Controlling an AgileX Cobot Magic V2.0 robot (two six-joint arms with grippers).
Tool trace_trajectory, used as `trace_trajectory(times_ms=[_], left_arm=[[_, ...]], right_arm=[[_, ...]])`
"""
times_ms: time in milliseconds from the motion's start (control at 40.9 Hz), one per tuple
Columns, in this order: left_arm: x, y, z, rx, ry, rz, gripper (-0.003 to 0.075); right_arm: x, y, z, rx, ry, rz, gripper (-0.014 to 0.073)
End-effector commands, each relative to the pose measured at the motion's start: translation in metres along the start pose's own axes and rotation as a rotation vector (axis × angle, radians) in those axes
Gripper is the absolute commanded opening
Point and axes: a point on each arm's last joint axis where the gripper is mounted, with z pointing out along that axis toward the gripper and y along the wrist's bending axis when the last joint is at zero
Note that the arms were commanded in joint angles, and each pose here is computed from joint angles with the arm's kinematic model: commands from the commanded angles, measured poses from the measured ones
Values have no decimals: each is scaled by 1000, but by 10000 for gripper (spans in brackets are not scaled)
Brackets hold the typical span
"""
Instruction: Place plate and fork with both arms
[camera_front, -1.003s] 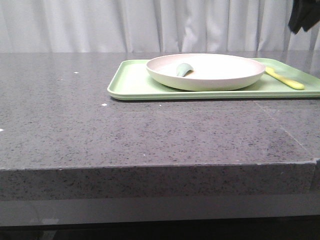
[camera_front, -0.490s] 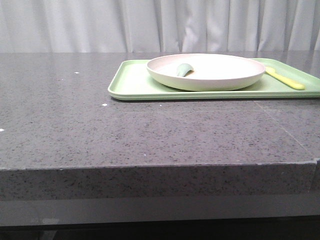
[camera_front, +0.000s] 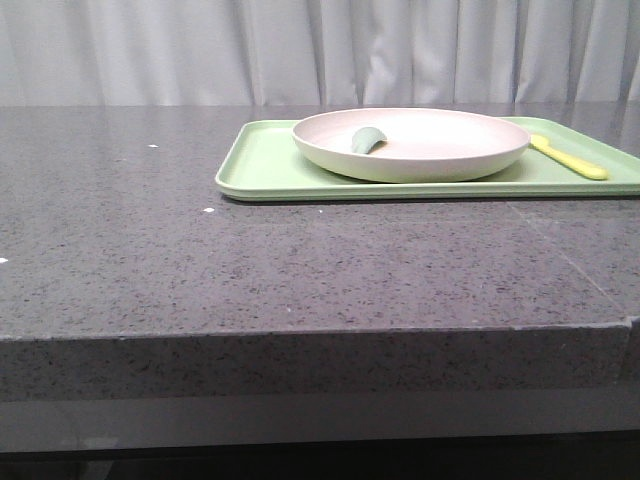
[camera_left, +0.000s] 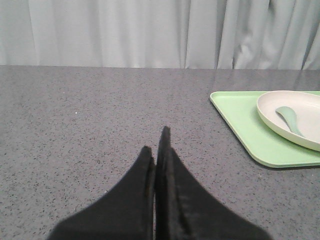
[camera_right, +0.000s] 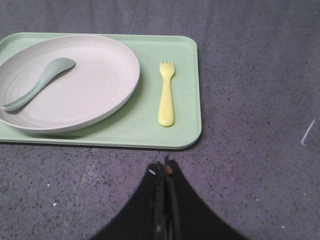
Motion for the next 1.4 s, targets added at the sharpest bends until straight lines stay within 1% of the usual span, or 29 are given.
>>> trace_trajectory(times_ms=[0, 98, 196, 269, 392, 1371], left_arm=[[-15, 0, -2, 1, -100, -14, -18], [-15, 0, -2, 1, -100, -14, -18], [-15, 0, -2, 1, -100, -14, -18], [-15, 0, -2, 1, -100, -14, -18], [-15, 0, -2, 1, -100, -14, -18], [-15, 0, -2, 1, -100, -14, -18]], right_arm=[[3, -1, -19, -5, -163, -20, -68], [17, -1, -35, -9, -228, -20, -68], [29, -2, -44, -12, -266, -21, -68], [32, -2, -50, -14, -300, -21, -68], [30, -2, -56, -17, -356, -21, -68], [29, -2, -56, -17, -363, -21, -68]])
